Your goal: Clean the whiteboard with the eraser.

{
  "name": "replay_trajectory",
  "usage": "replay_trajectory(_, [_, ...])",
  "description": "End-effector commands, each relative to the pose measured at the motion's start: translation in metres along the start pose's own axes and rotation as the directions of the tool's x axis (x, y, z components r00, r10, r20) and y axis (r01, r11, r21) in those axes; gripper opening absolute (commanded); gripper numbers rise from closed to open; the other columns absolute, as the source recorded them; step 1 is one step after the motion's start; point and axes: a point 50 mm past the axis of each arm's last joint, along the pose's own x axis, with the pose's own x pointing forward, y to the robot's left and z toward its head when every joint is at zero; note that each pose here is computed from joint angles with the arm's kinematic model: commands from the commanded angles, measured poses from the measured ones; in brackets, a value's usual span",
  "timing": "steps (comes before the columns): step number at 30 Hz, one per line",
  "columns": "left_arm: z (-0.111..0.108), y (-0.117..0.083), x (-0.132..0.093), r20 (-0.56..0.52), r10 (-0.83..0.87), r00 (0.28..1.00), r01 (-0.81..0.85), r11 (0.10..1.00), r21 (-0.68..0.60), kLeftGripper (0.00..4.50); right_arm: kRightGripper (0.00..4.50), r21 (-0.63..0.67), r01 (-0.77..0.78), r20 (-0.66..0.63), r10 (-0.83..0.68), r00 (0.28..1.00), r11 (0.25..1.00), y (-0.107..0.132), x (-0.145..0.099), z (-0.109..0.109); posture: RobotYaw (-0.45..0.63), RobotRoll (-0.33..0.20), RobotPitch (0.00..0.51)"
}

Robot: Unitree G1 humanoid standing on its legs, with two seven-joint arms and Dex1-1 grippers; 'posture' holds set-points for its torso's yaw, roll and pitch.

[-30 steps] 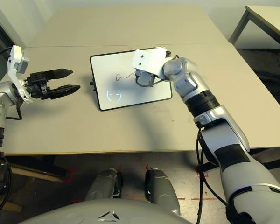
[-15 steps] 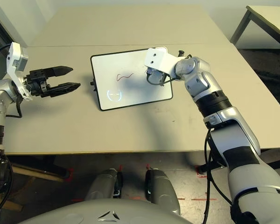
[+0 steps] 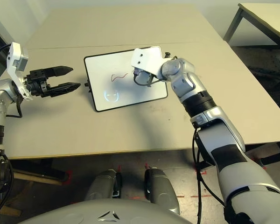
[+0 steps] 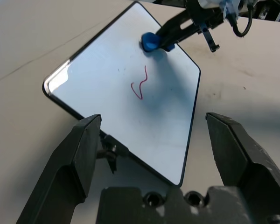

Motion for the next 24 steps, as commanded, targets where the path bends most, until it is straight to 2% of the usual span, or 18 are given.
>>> replay_trajectory(1, [0.003, -0.001, -0.003, 0.008, 0.01, 1.0, -0.01, 1.0, 0.006, 4.5, 0.0, -0.003, -0.016, -0.008, 0.016, 1.0, 1.0, 0.003, 0.006, 0.002, 0.28, 0.0, 0.08])
replay_trajectory(9, [0.002, -0.002, -0.004, 0.011, 0.019, 1.0, -0.019, 1.0, 0.003, 4.5, 0.0, 0.017, -0.059, 0.021, 0.059, 0.998, 0.998, 0.007, -0.003, 0.002, 0.28, 0.0, 0.081])
replay_trajectory(17, [0.002, -0.002, -0.005, 0.009, 0.022, 1.0, -0.022, 1.0, 0.002, 4.5, 0.0, 0.037, -0.163, 0.07, 0.161, 0.985, 0.986, 0.031, -0.029, 0.006, 0.28, 0.0, 0.082])
replay_trajectory(24, [0.002, -0.001, -0.003, 0.01, 0.023, 1.0, -0.023, 1.0, 0.006, 4.5, 0.0, 0.036, -0.132, 0.036, 0.131, 0.991, 0.991, 0.04, -0.026, 0.002, 0.27, 0.0, 0.079])
